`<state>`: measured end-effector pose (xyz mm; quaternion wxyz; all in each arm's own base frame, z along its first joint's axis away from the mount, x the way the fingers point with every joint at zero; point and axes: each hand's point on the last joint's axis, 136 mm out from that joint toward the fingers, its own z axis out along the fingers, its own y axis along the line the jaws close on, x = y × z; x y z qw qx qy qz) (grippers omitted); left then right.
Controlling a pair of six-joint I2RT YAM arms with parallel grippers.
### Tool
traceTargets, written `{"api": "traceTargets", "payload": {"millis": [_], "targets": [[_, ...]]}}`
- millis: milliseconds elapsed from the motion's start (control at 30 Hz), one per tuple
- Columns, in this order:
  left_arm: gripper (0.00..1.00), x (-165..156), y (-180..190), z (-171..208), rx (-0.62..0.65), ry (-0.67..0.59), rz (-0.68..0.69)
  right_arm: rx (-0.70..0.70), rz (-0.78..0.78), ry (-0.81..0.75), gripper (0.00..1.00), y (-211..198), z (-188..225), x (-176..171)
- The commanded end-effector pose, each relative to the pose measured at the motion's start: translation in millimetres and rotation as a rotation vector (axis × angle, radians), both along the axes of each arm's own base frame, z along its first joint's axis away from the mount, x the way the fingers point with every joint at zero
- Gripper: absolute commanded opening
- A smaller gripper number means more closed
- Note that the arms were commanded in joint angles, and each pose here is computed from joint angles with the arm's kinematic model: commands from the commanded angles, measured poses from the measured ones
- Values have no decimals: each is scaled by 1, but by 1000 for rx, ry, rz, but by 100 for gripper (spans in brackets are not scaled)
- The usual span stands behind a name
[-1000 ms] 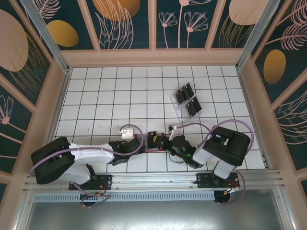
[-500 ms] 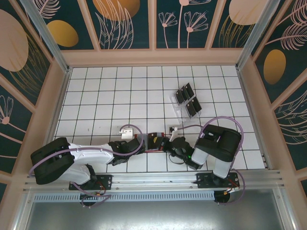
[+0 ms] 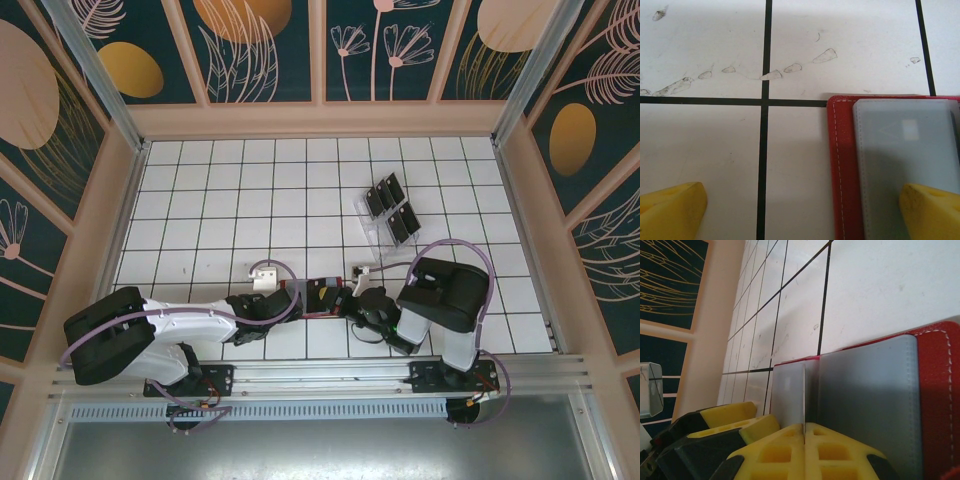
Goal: Put the credit cards into the card holder
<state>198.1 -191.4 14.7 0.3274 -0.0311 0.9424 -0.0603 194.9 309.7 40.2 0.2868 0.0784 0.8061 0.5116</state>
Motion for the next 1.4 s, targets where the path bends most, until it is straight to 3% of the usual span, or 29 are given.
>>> {"api": "traceTargets", "payload": {"millis": [0,1367], "targets": [[98,-14,23,-19,94,68,-9,25,-11,-3,0,0,3,3],[98,-13,22,-19,93,65,-13,23,6,25,0,0,-7,8]]}}
